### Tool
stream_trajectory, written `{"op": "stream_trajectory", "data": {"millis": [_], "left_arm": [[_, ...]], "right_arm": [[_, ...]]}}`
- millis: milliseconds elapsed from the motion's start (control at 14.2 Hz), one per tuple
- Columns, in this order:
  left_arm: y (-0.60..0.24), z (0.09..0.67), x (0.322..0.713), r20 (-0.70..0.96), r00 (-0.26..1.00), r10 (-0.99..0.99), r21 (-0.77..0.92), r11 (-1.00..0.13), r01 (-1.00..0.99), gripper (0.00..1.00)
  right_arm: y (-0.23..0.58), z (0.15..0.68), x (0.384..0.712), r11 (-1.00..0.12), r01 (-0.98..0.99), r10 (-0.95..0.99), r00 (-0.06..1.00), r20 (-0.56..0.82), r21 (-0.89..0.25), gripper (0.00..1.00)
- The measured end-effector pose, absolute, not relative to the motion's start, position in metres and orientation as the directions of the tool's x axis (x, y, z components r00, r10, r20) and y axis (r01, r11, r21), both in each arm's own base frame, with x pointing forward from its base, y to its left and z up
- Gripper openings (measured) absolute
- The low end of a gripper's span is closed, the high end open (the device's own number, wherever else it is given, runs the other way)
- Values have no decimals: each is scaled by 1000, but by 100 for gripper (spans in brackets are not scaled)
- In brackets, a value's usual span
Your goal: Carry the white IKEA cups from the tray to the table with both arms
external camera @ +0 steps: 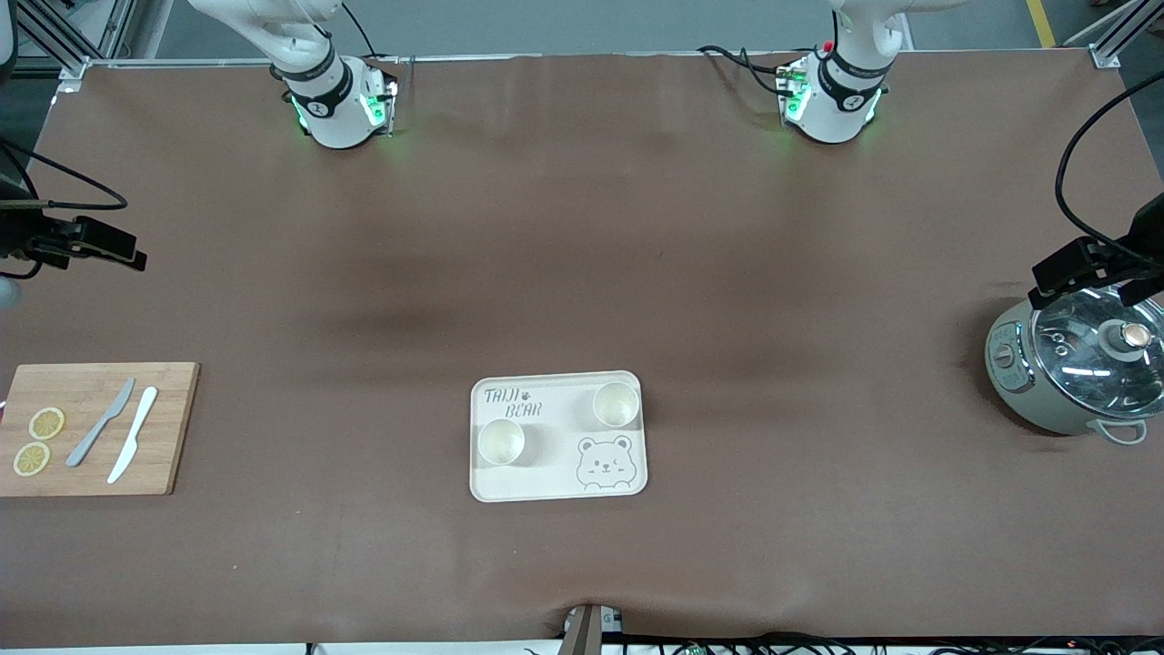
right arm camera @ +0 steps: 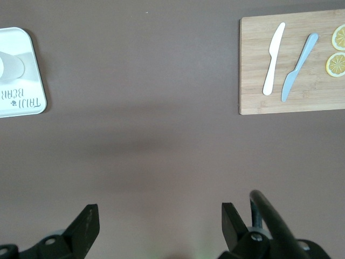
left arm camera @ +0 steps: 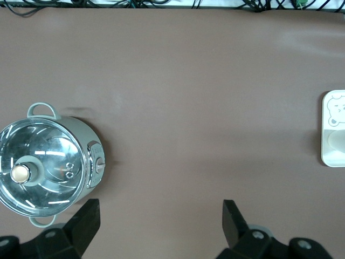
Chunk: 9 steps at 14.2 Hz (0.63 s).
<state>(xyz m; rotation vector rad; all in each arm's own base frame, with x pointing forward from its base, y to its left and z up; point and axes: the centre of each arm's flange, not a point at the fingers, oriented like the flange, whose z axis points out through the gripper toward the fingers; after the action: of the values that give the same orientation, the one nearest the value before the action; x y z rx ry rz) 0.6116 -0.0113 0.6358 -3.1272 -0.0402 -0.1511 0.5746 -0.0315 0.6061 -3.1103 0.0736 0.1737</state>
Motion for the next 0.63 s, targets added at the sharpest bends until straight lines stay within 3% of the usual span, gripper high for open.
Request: {"op": "stream_trajectory", "data": {"millis": [422, 633], "left_arm": [[-20, 588, 627, 14, 1000, 12, -7, -1000, 12, 100], [-41, 573, 634, 2, 999, 32, -5, -999, 32, 100]], "right_arm": [[-28, 610, 575, -999, -42, -40, 994, -104, -23, 100], [-20, 610, 575, -999, -13, -18, 994, -104, 47, 100]]}}
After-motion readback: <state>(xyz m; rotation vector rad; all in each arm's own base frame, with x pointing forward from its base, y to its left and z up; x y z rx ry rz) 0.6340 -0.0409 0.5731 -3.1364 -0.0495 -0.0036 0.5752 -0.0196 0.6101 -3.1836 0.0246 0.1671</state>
